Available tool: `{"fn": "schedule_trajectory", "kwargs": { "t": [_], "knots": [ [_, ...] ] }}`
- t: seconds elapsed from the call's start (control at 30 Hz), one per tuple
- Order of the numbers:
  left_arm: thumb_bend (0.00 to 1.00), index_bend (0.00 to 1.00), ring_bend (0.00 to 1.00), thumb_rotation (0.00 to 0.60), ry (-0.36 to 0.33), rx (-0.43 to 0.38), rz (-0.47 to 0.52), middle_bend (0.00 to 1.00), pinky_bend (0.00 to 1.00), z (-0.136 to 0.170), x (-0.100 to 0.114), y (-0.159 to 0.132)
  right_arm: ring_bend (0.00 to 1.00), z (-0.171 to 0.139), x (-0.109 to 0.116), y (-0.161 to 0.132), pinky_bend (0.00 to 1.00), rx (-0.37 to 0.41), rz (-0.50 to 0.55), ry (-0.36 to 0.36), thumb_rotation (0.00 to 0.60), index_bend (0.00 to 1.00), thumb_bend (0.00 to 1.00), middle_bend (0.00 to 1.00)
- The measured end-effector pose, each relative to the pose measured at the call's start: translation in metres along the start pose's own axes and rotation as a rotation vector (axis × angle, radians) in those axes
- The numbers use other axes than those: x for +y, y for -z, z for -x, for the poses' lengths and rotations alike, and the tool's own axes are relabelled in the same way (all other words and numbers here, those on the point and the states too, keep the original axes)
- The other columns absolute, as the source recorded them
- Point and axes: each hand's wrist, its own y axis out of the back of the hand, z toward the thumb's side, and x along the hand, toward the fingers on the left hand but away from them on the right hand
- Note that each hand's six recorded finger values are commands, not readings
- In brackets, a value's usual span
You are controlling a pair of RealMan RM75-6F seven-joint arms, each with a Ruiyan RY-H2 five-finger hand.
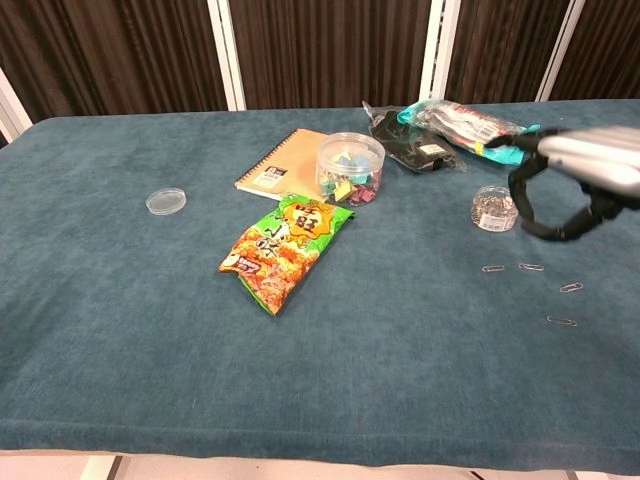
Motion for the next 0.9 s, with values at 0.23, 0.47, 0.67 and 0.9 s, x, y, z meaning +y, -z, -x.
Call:
{"fn": "schedule_trajectory", "kwargs": {
  "t": [0.23, 0.47, 0.67, 0.9],
  "knots": [
    [0.38, 0.0, 0.0, 0.6, 0.009, -0.001, -0.006, 0.0, 0.0, -0.004, -0.001, -0.002, 0.0, 0.032, 0.026, 0.026, 0.0, -0.124, 0.008, 0.026, 0.6, 0.64, 0.5, 0.03],
    [0.39, 0.0, 0.0, 0.6, 0.022, 0.013, -0.006, 0.0, 0.0, -0.007, -0.003, 0.0, 0.0, 0.068, 0.027, 0.051, 0.0, -0.24, 0.039, 0.006, 0.6, 0.64, 0.5, 0.03],
    [0.38, 0.0, 0.0, 0.6, 0.023, 0.023, -0.004, 0.0, 0.0, -0.009, -0.002, 0.003, 0.0, 0.086, 0.013, 0.051, 0.0, -0.26, 0.028, -0.028, 0.6, 0.63, 0.5, 0.03],
    [0.38, 0.0, 0.0, 0.6, 0.023, 0.029, 0.004, 0.0, 0.0, -0.008, -0.001, 0.006, 0.0, 0.093, -0.008, 0.05, 0.0, -0.267, -0.004, -0.077, 0.6, 0.5, 0.5, 0.03]
  ]
}}
